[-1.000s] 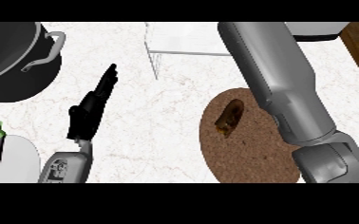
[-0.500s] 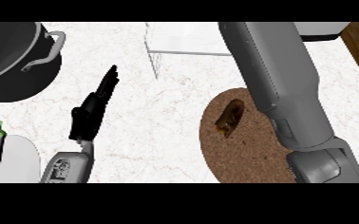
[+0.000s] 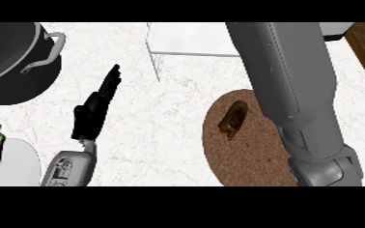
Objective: Pick the tomato from the placemat and place it in the tiered shelf
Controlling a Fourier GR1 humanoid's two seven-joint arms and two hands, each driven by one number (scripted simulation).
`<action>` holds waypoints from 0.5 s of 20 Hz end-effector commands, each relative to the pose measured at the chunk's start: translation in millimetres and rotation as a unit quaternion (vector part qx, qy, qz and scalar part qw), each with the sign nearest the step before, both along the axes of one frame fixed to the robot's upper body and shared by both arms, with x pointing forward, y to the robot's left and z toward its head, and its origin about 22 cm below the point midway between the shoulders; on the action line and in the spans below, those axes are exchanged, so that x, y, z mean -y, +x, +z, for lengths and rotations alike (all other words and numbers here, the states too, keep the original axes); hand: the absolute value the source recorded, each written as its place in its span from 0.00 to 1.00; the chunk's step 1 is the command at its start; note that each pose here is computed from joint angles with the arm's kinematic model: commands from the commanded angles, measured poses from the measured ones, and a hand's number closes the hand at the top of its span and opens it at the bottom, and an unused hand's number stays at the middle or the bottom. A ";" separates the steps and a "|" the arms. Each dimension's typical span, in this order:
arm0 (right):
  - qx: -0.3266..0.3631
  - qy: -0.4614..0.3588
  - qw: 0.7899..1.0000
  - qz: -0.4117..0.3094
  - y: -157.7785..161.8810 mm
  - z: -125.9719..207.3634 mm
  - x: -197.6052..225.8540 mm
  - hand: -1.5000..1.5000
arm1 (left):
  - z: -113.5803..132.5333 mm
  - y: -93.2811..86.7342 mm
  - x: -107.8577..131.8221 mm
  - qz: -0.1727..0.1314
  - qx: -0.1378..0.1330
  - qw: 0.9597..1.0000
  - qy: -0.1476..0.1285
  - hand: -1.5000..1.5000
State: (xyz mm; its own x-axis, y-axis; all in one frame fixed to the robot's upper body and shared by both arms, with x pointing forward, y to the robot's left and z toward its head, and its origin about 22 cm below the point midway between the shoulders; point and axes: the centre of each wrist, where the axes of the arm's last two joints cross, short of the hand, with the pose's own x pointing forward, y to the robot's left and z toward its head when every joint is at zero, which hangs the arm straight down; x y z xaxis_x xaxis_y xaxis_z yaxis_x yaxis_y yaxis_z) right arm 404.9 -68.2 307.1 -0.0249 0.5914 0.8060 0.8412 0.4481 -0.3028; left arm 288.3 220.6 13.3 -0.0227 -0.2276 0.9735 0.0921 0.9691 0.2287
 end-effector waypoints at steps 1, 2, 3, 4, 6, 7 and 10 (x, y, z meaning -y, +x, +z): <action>0.073 0.086 0.994 -0.014 -12.3 33.0 12.2 0.00 | -0.9 -7.0 -4.8 -0.012 -0.006 1.000 0.000 0.50; 0.103 0.097 0.990 -0.026 -15.1 37.3 21.9 0.00 | -7.1 -14.0 -3.0 0.003 0.000 1.000 0.001 0.50; 0.102 0.109 0.988 -0.024 -19.2 47.8 21.9 0.00 | 9.8 1.5 -4.2 0.004 0.006 1.000 0.000 0.50; 0.113 0.114 0.987 -0.027 -25.0 50.1 27.5 0.00 | -13.6 -10.2 9.7 0.003 -0.005 1.000 -0.004 0.50; 0.111 0.123 0.985 -0.055 -35.9 62.0 50.0 0.00 | -0.4 -8.7 3.9 0.005 -0.014 1.000 -0.009 0.50; 0.092 0.130 0.985 -0.071 -38.0 62.8 61.3 0.00 | 1.3 -14.7 -9.8 0.006 -0.007 1.000 0.004 0.50; 0.061 0.167 0.981 -0.074 -61.5 62.3 80.2 0.00 | -0.1 -5.4 -12.0 0.028 -0.006 1.000 0.003 0.50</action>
